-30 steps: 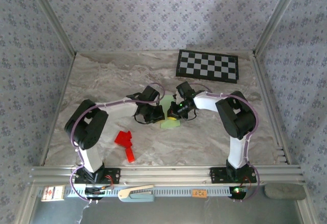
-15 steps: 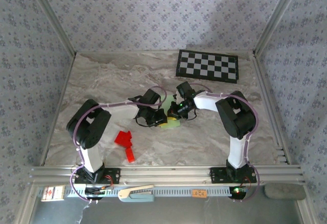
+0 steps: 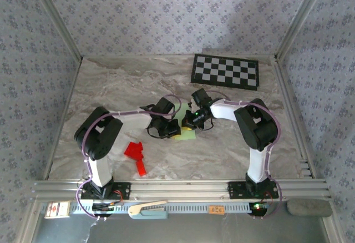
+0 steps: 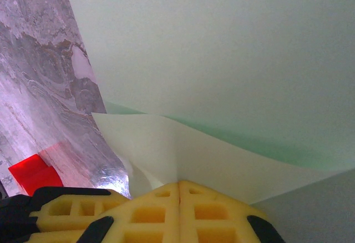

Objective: Fold a paper plane with a square sheet of paper (pick it up from the middle)
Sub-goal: Fold the triangle a second time at the center of the table.

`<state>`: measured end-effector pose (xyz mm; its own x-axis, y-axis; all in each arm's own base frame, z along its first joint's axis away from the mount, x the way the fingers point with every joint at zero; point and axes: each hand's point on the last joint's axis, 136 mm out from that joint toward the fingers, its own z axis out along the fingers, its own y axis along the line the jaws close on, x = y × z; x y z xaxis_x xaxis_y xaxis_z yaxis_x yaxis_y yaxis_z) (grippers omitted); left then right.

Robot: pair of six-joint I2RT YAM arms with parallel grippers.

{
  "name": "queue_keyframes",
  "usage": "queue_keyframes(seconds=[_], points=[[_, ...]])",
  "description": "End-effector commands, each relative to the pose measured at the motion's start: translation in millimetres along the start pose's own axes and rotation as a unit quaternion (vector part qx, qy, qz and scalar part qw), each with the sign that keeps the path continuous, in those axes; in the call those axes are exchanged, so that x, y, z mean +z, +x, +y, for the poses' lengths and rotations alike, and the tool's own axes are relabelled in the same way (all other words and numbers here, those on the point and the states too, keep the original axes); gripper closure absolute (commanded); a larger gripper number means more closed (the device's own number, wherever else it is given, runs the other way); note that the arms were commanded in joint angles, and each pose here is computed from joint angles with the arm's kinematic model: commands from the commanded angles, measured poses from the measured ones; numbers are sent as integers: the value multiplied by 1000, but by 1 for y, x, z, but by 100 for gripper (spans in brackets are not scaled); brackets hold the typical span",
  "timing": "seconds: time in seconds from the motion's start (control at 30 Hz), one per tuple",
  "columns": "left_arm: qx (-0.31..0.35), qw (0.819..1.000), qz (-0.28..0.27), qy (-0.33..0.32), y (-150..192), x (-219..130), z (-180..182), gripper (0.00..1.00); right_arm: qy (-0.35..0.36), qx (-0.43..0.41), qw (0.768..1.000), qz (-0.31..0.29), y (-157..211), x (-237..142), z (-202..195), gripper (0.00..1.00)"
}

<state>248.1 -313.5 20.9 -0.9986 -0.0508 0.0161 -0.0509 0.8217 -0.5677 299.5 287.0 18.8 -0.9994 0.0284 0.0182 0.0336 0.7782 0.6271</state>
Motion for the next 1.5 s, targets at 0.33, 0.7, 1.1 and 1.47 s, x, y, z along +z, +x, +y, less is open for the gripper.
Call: queue_keyframes(seconds=[0.33, 0.7, 1.1, 1.47], points=[[9, 998, 34, -59, 28, 4, 42, 92, 90, 64, 993, 30, 18, 12, -62, 95], [30, 997, 37, -68, 41, -21, 46, 93, 95, 71, 992, 41, 21, 13, -71, 95], [17, 998, -48, 37, -11, -31, -23, 91, 66, 60, 996, 22, 9, 9, -52, 95], [-10, 1000, -21, -20, -6, -4, 11, 95, 32, 44, 998, 9, -1, 5, -32, 95]])
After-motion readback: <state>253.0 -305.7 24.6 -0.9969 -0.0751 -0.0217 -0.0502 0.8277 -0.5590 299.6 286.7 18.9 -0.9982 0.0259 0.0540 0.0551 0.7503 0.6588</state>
